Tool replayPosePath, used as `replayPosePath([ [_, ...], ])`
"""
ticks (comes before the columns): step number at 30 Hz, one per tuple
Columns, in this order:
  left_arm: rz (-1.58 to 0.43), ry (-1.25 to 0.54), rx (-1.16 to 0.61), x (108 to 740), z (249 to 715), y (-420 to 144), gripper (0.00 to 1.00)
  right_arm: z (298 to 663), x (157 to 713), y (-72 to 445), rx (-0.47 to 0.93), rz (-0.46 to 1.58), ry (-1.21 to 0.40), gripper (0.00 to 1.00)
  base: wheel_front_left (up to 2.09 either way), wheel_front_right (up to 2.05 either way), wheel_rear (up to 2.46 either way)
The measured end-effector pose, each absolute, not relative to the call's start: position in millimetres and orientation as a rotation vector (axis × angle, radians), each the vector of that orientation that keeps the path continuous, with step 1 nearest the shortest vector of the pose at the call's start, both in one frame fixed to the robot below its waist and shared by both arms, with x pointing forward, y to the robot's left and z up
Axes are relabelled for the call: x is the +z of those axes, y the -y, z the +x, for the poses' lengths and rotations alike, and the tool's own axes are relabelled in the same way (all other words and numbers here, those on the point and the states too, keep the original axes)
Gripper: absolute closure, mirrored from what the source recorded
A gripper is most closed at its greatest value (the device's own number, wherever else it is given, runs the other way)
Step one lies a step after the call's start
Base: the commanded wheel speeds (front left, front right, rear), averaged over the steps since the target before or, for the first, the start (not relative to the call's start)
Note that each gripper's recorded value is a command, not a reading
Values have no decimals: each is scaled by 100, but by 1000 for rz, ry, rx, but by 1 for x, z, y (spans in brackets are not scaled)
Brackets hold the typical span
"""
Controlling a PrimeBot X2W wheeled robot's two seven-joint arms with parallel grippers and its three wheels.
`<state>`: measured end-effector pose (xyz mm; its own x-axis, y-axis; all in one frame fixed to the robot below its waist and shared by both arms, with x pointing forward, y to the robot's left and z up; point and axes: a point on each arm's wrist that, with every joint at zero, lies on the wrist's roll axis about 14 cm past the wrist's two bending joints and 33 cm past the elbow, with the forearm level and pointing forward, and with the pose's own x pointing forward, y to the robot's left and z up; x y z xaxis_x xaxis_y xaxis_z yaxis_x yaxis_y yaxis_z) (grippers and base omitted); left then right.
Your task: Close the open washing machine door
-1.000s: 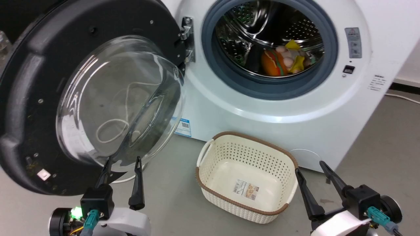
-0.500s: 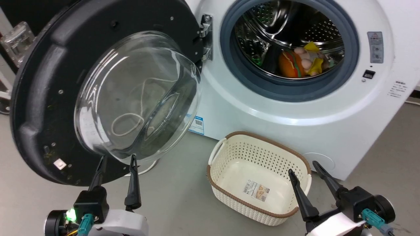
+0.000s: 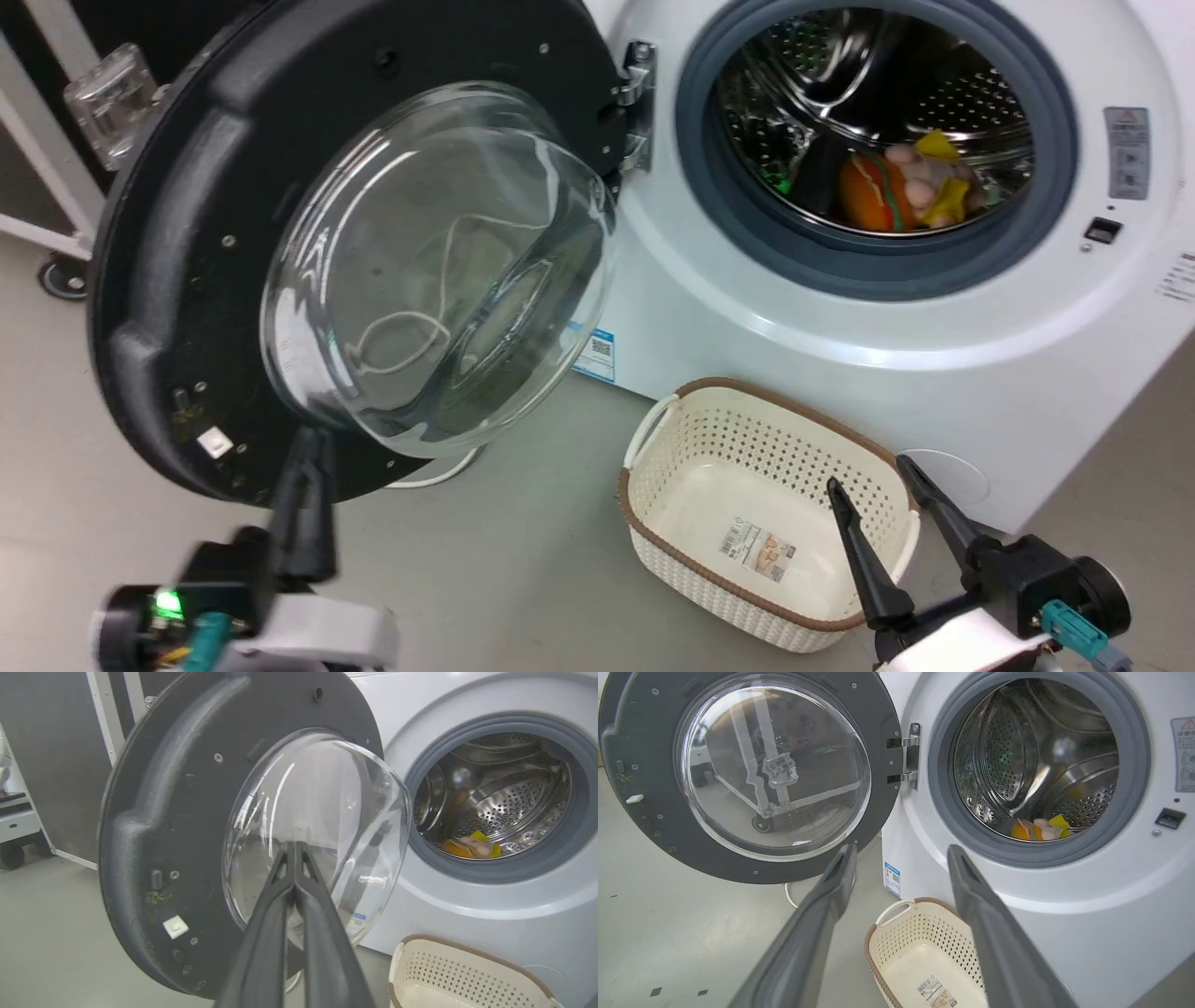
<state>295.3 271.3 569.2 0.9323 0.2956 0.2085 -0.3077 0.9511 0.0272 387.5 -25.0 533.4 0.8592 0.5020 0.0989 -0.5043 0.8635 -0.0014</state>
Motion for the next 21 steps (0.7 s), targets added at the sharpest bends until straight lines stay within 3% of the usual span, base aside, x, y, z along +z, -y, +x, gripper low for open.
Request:
replayPosePath([
  [11, 5, 449, 446, 653, 292, -355, 100, 390, 520, 16, 558, 44, 75, 0, 0, 0, 0],
  [21, -304, 369, 645, 658, 308, -455, 100, 396, 508, 17, 565, 52, 59, 0, 0, 0, 0],
])
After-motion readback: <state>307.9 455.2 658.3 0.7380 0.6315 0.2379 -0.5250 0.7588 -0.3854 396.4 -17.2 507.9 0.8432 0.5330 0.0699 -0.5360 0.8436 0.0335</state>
